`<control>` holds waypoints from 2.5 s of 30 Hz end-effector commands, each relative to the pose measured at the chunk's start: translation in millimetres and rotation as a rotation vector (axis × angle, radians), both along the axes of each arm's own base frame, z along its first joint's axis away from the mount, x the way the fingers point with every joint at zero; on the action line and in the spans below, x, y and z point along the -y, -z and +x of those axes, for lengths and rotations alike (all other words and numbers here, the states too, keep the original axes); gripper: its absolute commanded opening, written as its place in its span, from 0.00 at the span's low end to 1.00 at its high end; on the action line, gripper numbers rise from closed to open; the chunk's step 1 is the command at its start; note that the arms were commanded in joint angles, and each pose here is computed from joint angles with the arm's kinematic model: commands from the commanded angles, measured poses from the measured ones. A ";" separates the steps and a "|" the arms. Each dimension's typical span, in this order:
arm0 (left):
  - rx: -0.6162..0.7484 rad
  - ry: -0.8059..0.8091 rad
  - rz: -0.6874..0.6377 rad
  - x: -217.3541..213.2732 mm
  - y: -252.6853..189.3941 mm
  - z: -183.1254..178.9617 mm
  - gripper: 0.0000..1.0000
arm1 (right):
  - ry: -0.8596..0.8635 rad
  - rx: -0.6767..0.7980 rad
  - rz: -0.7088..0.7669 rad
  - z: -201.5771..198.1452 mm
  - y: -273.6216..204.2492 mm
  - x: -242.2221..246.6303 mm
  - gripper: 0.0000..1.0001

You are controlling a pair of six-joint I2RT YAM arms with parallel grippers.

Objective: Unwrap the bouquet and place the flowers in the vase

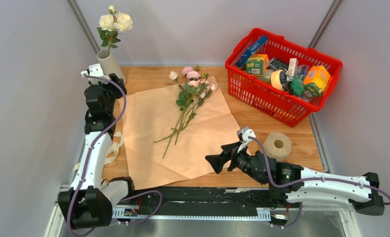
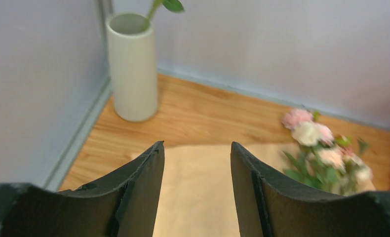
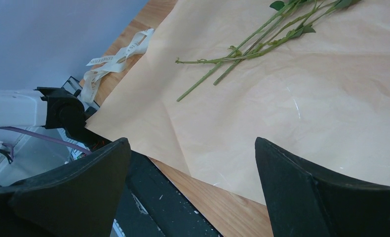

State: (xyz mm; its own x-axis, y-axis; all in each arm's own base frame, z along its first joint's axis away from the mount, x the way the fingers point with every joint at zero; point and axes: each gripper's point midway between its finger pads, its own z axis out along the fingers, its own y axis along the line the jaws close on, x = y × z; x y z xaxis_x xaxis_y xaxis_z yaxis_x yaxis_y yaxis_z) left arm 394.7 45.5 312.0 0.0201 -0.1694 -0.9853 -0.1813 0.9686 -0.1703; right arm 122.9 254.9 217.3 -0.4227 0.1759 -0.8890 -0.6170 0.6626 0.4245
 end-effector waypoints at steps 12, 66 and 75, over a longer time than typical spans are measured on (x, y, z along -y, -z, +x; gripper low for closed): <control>-0.645 0.670 -0.108 166.6 125.8 -123.1 0.51 | 0.016 -0.133 0.091 -4.2 -1.2 -15.6 1.00; -1.273 0.789 0.098 184.3 278.3 -146.3 0.36 | -0.043 -0.189 0.223 -17.2 -23.0 -17.6 1.00; -1.237 0.861 0.058 196.5 270.8 -150.9 0.33 | -0.044 -0.193 0.245 -18.3 -24.3 -13.8 1.00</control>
